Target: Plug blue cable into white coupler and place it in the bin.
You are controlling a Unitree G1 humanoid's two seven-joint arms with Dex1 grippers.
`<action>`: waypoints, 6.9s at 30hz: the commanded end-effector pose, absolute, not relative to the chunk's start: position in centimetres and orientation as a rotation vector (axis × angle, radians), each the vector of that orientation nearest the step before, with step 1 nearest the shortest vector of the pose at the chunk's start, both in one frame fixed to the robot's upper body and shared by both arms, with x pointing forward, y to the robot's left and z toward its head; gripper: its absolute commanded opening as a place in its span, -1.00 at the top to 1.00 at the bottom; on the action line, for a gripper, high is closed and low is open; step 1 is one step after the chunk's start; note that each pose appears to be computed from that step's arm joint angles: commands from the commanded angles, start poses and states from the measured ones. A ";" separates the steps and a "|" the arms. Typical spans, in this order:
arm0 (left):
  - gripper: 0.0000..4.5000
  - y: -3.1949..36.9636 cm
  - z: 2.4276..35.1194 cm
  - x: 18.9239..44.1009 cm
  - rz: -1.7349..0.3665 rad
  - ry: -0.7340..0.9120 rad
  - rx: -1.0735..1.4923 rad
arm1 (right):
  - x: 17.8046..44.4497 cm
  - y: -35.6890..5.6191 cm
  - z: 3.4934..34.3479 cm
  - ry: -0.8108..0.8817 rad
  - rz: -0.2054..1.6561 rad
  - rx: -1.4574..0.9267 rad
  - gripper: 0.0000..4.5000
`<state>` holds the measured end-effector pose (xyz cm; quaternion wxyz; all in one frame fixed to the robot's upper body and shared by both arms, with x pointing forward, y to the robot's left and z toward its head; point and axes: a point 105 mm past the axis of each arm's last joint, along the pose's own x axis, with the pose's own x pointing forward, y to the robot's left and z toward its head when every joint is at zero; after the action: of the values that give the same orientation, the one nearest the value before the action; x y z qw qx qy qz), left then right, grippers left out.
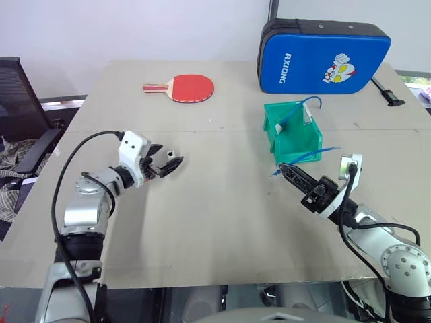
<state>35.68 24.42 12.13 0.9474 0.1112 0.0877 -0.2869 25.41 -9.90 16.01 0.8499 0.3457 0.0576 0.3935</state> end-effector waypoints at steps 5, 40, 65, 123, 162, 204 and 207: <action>-0.89 25.1 12.1 37.4 -0.643 0.199 0.326 | 24.6 -9.9 16.9 0.089 0.843 0.694 1.00; 0.69 5.7 10.1 32.5 -1.358 0.177 0.478 | 28.1 -3.8 16.8 0.037 1.056 0.036 1.00; 0.69 5.6 9.8 32.4 -1.388 0.193 0.475 | 29.9 -4.6 11.2 0.208 1.100 -0.282 1.00; 0.69 5.7 9.9 32.9 -1.353 0.184 0.474 | 30.5 -5.5 13.0 0.198 1.125 -0.380 1.00; 0.69 5.8 10.2 33.0 -1.314 0.180 0.450 | 29.5 -3.5 6.3 0.569 1.325 -0.557 1.00; 0.69 5.6 10.7 33.1 -1.314 0.170 0.452 | 28.7 -5.7 1.7 0.679 1.252 -0.493 1.00; 0.69 5.6 10.7 33.0 -1.310 0.168 0.448 | 29.9 -5.5 2.6 0.583 1.207 -0.475 1.00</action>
<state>32.72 6.53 7.49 0.7636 0.1965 0.1429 -0.5983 31.10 -3.06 11.22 0.7744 -0.2209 0.1120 0.5822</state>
